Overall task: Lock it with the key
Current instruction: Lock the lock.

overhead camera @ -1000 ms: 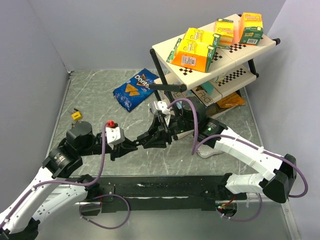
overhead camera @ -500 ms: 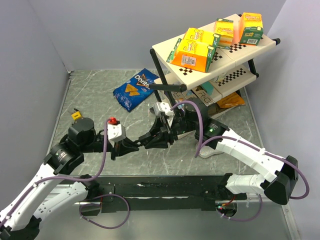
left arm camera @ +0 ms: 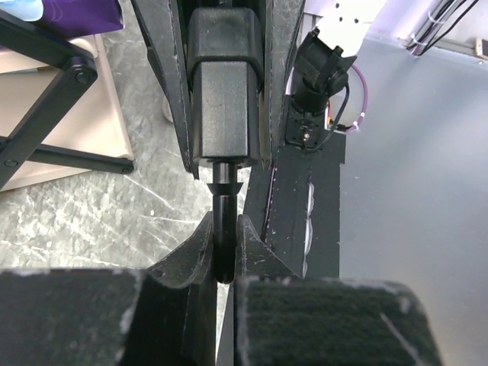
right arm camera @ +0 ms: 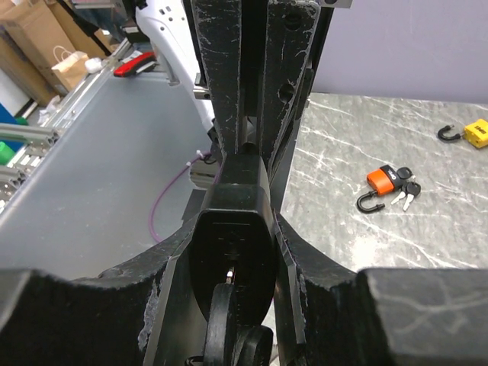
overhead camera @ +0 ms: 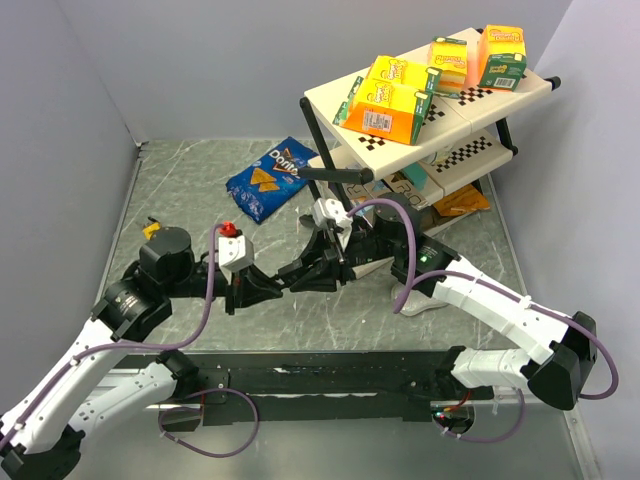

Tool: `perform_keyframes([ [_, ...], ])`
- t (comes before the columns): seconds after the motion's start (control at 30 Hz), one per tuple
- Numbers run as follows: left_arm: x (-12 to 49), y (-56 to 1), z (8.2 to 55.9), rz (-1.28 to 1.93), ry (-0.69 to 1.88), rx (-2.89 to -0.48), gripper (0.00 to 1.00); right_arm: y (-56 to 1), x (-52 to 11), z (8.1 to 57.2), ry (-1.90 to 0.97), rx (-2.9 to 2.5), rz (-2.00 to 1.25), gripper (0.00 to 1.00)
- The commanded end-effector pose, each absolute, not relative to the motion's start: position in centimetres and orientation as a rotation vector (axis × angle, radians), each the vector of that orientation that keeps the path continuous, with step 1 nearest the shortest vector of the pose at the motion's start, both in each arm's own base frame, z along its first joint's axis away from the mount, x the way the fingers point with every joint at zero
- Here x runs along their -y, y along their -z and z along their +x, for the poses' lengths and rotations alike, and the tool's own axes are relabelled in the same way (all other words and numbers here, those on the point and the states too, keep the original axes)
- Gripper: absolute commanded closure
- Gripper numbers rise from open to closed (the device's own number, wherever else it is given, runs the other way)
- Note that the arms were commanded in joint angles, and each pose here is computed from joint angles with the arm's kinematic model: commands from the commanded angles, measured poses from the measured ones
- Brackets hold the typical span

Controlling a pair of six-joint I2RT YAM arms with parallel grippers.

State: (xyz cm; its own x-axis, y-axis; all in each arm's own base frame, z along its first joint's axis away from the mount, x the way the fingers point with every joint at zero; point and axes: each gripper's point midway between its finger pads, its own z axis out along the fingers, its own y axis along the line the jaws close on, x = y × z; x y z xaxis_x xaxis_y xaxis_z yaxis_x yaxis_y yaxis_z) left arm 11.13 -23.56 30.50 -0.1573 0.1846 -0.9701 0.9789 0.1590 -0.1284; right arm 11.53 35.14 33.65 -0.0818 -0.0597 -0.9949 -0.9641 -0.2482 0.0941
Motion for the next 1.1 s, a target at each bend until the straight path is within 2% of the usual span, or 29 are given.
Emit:
perform_keyframes([
  [0.0, 25.6, -37.4, 12.1, 1.129, 1.135, -1.255, 0.99, -33.7, -36.4, 10.5, -1.482, -1.106, -1.416, 1.0],
  [0.43, 26.8, -40.3, 13.7, 1.082, 1.135, -1.182, 0.99, -30.4, -37.6, 10.3, -1.529, -1.215, -1.46, 1.0],
  [1.07, 28.6, -43.2, 15.4, 1.026, 1.125, -1.059, 0.99, -30.6, -40.2, 9.1, -1.628, -1.199, -1.461, 1.0],
])
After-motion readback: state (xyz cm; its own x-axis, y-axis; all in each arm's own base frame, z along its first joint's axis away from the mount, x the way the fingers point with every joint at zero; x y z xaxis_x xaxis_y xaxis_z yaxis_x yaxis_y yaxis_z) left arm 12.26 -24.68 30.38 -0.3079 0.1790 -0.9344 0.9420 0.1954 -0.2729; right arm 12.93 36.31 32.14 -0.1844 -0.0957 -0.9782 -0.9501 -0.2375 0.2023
